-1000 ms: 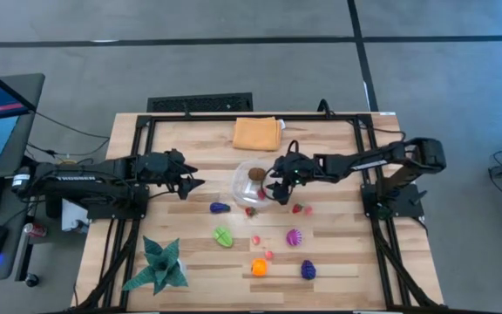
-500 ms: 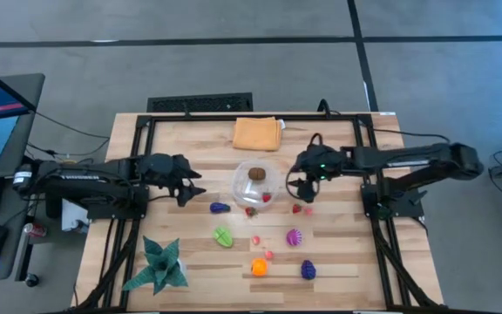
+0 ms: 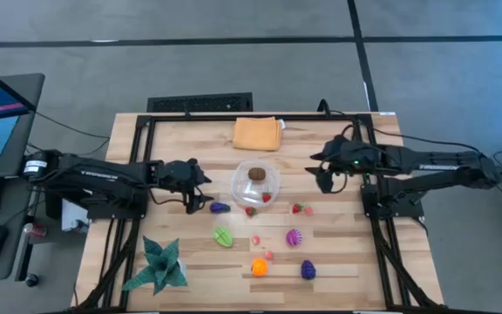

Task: Pick and placing Produce into tupperware
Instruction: Put the violet eggplant into the transparent container

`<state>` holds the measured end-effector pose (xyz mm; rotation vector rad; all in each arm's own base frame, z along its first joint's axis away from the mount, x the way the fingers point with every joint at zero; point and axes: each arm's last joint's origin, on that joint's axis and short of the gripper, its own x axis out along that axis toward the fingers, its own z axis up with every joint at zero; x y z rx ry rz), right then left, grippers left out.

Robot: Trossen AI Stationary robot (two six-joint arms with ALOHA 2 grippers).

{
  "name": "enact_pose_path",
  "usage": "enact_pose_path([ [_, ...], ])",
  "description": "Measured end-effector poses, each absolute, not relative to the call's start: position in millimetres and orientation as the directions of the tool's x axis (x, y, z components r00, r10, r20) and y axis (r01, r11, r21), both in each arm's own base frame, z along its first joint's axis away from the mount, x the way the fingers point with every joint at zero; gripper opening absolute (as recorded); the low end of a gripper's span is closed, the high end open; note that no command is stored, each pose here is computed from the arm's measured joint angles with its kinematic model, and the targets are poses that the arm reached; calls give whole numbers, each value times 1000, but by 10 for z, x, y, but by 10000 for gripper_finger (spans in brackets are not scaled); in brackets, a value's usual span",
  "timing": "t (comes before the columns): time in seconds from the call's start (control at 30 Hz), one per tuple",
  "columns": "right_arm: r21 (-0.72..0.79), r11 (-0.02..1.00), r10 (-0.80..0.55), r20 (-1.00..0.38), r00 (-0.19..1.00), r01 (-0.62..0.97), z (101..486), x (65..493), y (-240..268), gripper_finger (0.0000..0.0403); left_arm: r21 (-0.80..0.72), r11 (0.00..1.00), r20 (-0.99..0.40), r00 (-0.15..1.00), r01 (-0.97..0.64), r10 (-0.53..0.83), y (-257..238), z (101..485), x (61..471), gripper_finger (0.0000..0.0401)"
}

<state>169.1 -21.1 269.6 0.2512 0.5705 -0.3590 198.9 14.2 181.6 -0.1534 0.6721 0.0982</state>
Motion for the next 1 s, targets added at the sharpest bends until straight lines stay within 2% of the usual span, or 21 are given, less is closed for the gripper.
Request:
enact_pose_path([
  [0.57,279,818,-390,-376,841,504,2568,1113,-193,255,-123,992,-696,715,-24,-69,-37,1474,2221,302],
  [1.0,269,807,-416,-372,830,525,2566,1074,-197,255,-114,993,-734,677,-30,-64,-97,1255,2321,302],
])
